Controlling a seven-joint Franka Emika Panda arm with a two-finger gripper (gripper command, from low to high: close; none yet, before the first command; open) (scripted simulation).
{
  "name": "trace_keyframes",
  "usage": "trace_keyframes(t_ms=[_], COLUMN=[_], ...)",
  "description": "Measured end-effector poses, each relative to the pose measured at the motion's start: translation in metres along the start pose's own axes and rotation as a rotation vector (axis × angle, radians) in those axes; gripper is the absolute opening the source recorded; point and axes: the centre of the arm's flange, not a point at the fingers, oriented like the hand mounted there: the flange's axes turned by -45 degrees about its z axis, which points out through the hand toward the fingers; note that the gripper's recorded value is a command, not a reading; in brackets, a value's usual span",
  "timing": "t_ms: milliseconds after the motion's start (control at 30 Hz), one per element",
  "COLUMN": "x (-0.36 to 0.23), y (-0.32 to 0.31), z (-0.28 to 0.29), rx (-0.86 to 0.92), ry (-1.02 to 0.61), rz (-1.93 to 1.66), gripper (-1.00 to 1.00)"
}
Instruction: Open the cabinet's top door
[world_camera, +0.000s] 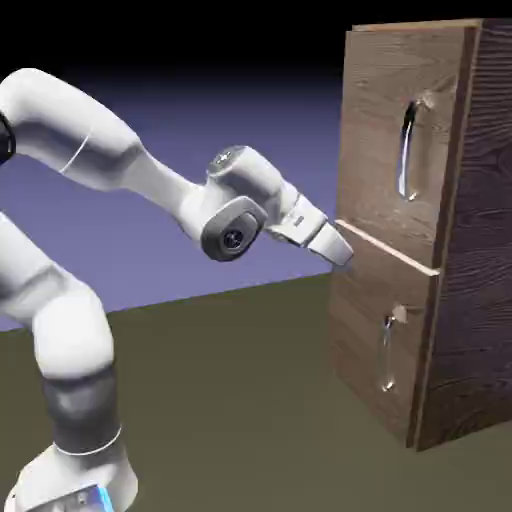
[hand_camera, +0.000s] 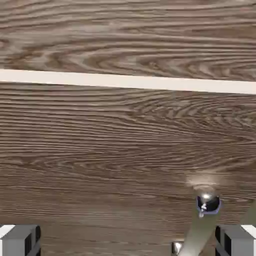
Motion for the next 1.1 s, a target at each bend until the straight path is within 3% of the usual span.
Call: trace_keyframes(t_ms=[533,1100], x=[0.056,0.078], y=[-0.026,-0.020], z=[-0.048,-0.086], rx=[-0.092,-0.356], ry=[0.185,0.310], rz=[-0.786,-1.570], gripper=[0.00,0.00])
